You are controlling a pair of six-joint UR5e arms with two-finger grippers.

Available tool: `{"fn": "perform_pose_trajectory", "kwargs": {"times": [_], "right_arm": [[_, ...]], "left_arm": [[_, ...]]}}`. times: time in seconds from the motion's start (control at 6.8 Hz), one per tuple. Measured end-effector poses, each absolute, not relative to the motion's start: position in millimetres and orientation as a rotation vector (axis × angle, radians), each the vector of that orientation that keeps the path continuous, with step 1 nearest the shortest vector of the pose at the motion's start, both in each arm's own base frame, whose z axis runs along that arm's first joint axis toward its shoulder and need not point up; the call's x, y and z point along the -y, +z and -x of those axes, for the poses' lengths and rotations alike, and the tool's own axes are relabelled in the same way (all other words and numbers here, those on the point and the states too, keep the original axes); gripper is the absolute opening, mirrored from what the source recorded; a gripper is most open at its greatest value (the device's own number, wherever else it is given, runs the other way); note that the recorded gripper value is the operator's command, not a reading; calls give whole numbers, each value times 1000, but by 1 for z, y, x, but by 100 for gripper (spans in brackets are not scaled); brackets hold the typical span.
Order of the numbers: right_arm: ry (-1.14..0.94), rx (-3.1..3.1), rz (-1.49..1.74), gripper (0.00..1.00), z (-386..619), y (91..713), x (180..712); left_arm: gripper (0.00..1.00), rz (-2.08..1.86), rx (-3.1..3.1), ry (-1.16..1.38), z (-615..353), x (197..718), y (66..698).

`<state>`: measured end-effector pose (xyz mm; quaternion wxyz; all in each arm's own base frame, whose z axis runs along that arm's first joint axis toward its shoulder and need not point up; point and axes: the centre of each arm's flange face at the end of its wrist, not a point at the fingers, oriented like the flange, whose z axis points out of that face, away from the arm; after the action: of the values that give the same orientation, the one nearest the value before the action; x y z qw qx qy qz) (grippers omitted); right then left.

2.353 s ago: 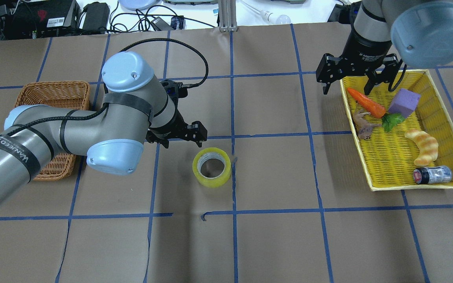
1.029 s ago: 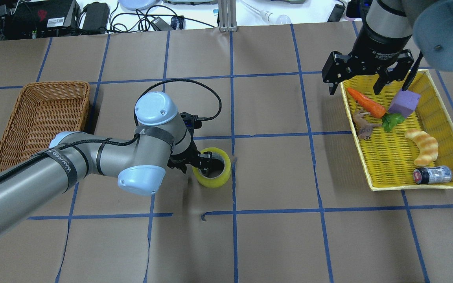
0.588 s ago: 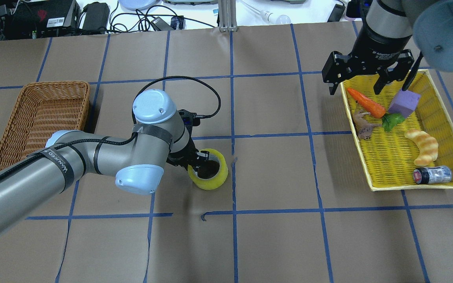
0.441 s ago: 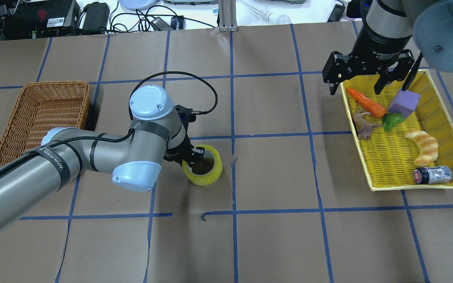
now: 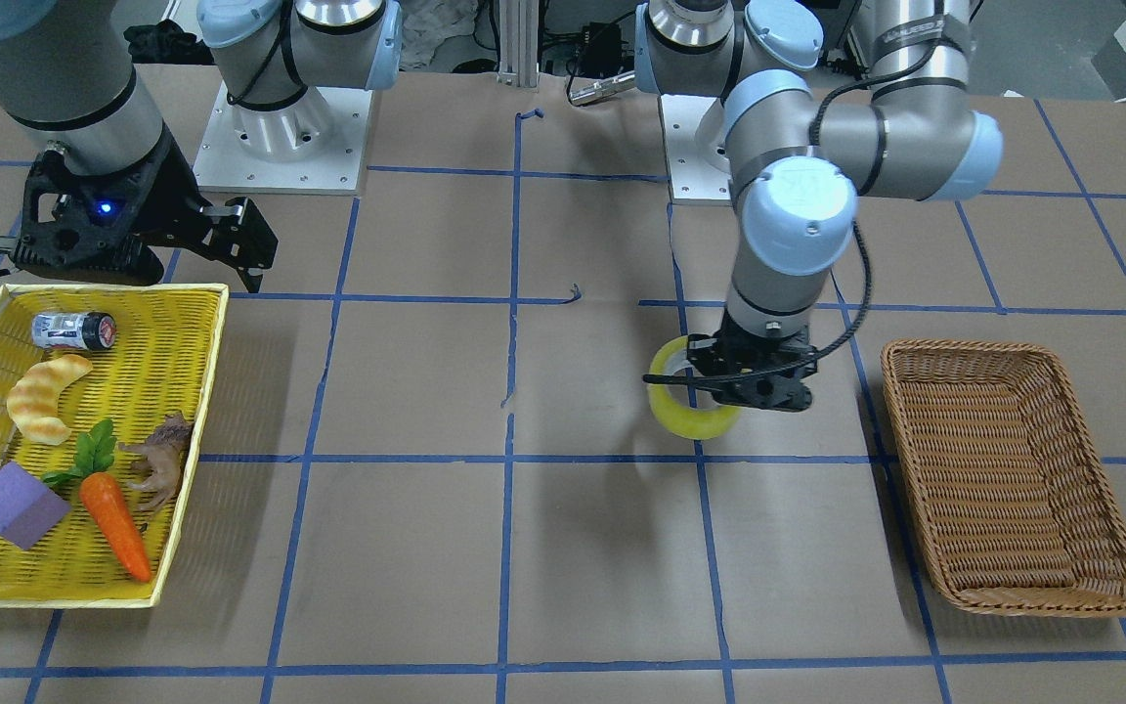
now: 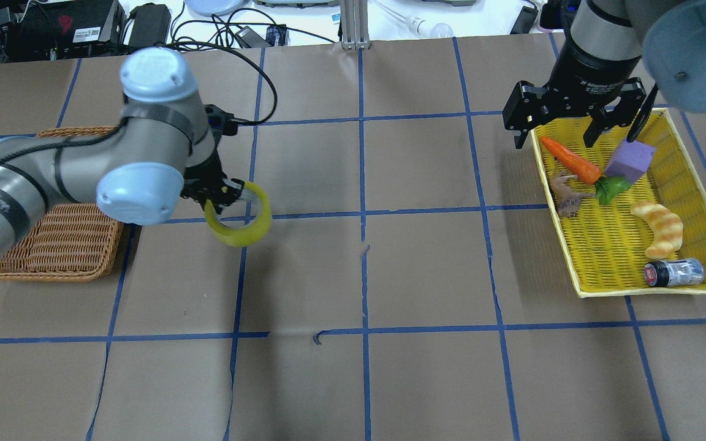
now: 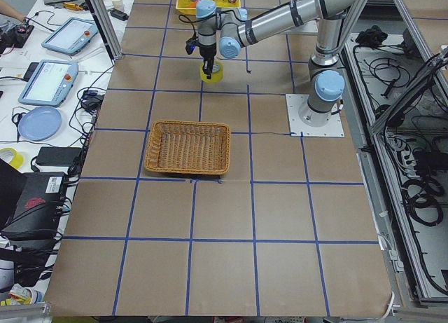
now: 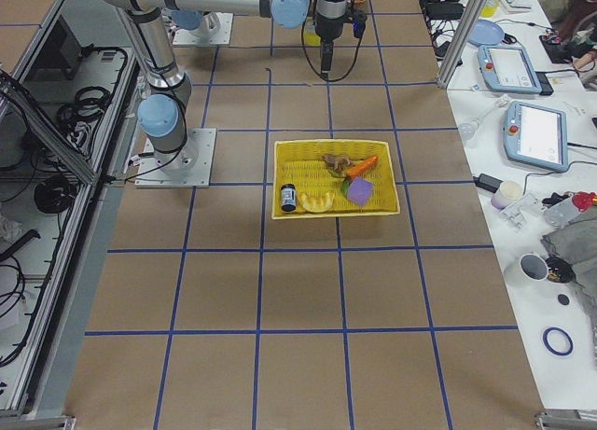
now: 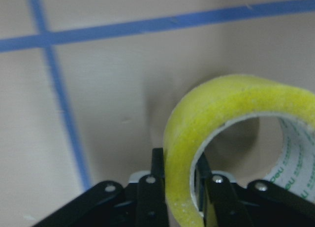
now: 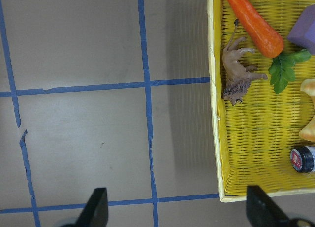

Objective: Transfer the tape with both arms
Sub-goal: 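Carry the tape roll with the left gripper into the brown basket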

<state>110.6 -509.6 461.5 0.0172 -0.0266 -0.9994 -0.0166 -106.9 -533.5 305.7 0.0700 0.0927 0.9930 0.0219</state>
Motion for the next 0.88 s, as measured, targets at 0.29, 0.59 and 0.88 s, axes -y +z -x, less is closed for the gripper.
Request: {"fn": "perform_pose_trajectory", "kwargs": {"times": [0.29, 0.59, 0.88], "right_arm": [[-51, 3106, 82, 100, -111, 460, 510], [-48, 3104, 81, 100, -110, 461, 510], [-48, 3103, 80, 100, -110, 460, 510]], "left_arm": [[0, -337, -2965, 84, -12, 549, 334], [0, -396, -2930, 28, -130, 547, 333], [0, -431, -2893, -18, -198, 542, 316]]}}
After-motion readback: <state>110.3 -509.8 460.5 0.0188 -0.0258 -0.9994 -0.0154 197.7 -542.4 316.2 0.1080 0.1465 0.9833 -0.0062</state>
